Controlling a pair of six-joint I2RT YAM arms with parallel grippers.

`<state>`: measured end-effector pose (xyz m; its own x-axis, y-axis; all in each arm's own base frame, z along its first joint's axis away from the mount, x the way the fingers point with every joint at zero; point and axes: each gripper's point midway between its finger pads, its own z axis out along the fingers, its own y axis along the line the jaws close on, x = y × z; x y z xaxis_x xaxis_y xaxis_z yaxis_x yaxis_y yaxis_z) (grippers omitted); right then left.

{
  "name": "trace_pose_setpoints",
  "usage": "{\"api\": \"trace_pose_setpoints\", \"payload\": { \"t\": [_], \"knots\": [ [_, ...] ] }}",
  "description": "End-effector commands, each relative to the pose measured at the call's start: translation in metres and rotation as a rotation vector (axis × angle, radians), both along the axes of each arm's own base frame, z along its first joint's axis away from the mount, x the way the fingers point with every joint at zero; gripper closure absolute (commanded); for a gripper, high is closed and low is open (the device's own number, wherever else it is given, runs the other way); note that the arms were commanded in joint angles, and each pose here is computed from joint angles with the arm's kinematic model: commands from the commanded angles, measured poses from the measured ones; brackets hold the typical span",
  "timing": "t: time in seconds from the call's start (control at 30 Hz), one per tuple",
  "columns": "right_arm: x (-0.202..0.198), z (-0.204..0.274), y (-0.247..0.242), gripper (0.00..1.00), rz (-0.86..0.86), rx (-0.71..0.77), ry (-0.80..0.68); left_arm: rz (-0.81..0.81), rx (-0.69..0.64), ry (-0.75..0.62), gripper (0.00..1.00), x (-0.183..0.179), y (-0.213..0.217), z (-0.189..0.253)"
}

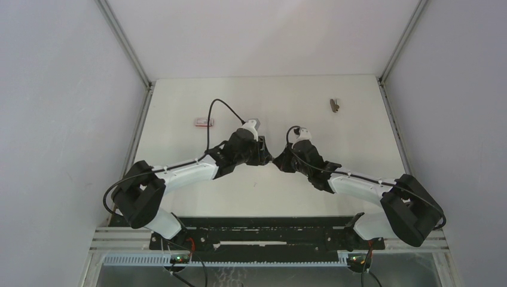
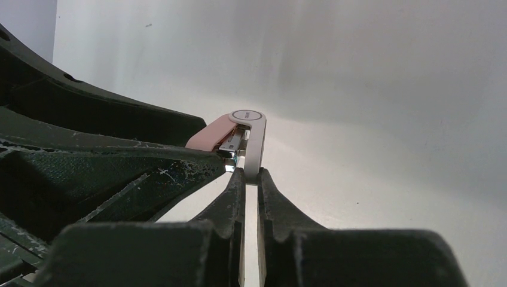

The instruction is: Load the staples into the stapler

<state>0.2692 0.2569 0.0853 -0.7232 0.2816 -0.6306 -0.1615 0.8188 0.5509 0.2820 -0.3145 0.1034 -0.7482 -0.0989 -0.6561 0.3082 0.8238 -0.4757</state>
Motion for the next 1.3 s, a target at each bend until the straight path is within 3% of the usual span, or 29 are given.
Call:
{"api": "trace_pose_setpoints", "payload": {
  "t": [0.0, 0.73, 1.1, 1.27],
  "knots": [
    [0.013, 0.003, -0.011, 1.00, -0.060, -0.019, -0.014, 0.075, 0.028, -0.028, 0.52, 0.014, 0.021, 0.001],
    [0.012, 0.002, -0.014, 1.00, -0.058, -0.001, 0.015, 0.111, 0.065, -0.021, 0.57, 0.012, 0.042, -0.011],
    [-0.027, 0.021, -0.018, 1.00, 0.068, 0.197, 0.113, 0.159, 0.152, 0.006, 0.46, -0.007, 0.078, -0.048],
    [-0.038, 0.021, -0.020, 1.00, 0.108, 0.215, 0.156, 0.180, 0.136, -0.018, 0.40, -0.014, 0.089, -0.047]
  ]
}}
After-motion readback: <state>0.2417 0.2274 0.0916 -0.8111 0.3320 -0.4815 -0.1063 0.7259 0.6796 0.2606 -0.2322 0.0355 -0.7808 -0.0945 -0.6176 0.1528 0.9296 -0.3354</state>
